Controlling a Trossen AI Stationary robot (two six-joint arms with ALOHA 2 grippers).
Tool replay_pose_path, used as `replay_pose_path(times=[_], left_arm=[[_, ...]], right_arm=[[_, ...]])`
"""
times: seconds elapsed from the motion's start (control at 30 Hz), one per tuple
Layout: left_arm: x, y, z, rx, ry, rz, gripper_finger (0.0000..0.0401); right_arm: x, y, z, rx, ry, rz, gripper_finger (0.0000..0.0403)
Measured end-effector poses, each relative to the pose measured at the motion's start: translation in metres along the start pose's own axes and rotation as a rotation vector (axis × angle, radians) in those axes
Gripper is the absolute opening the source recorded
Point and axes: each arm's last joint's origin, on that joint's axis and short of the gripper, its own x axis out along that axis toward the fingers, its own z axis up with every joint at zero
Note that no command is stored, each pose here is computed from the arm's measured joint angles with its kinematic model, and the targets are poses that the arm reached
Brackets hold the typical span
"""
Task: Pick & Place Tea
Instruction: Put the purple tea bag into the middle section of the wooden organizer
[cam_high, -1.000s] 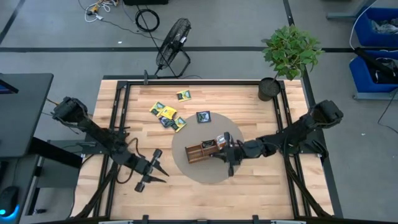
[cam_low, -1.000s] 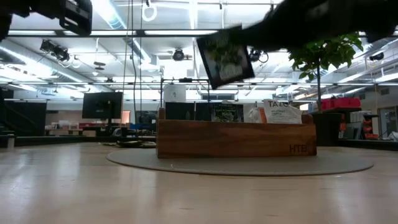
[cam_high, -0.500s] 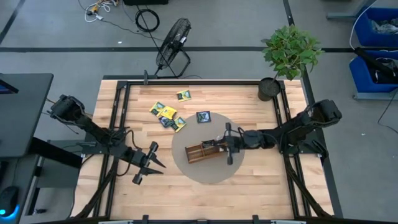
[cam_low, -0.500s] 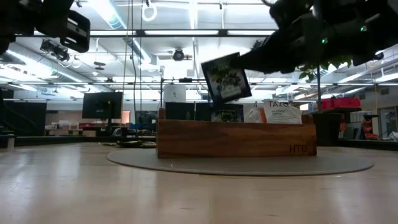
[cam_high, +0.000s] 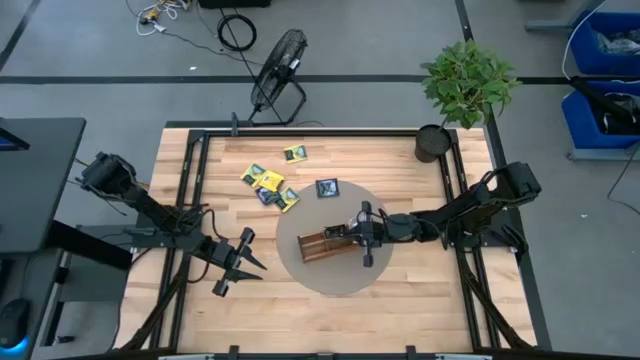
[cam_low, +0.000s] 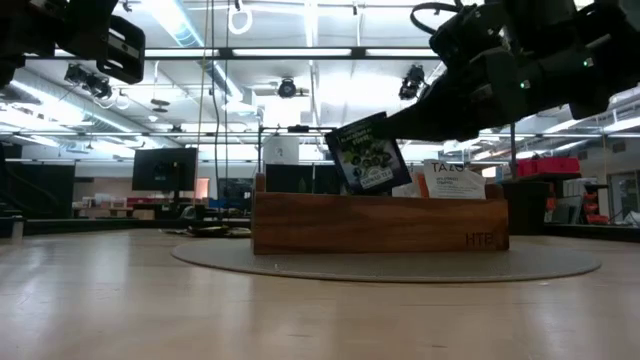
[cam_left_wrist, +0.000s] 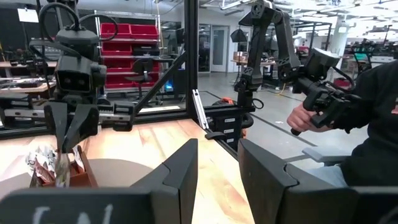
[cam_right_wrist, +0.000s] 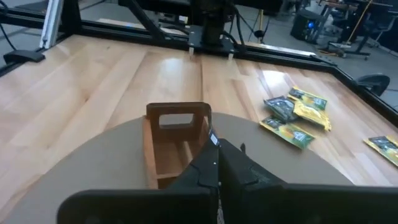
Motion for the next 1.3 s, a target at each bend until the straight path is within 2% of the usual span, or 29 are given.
replay_pose_path(times=[0.3, 0.43, 0.63, 0.77, 0.9, 1.2, 1.3], left_arm=[[0.0, 0.0, 0.0, -0.002, -0.002, 0.0, 0.0119], [0.0, 0.0, 0.0, -0.003, -0.002, 0.0, 0.0119], [0.0, 0.0, 0.0, -0.008, -0.002, 0.0, 0.0119], [0.0, 0.0, 0.0, -0.009, -0.002, 0.0, 0.0119], [0.0, 0.0, 0.0, -0.008, -0.002, 0.0, 0.0119], [0.0, 0.0, 0.0, -0.006, -0.002, 0.001, 0.0119], [0.0, 0.0, 0.0, -0.006, -0.002, 0.0, 0.0119]], right_arm=[[0.009, 0.002, -0.004, -0.001, 0.025, -0.001, 0.0008], [0.011, 0.001, -0.002, 0.012, 0.026, -0.012, 0.0031], [0.015, 0.0, -0.005, 0.016, 0.135, -0.074, 0.0072], [0.019, 0.002, -0.001, -0.016, 0.162, -0.067, 0.0091], [0.022, 0.002, 0.013, -0.011, 0.192, -0.044, 0.0101], [0.028, -0.001, 0.061, 0.032, 0.516, 0.0, 0.0101], [0.027, -0.003, 0.072, 0.036, 0.585, 0.012, 0.0101]])
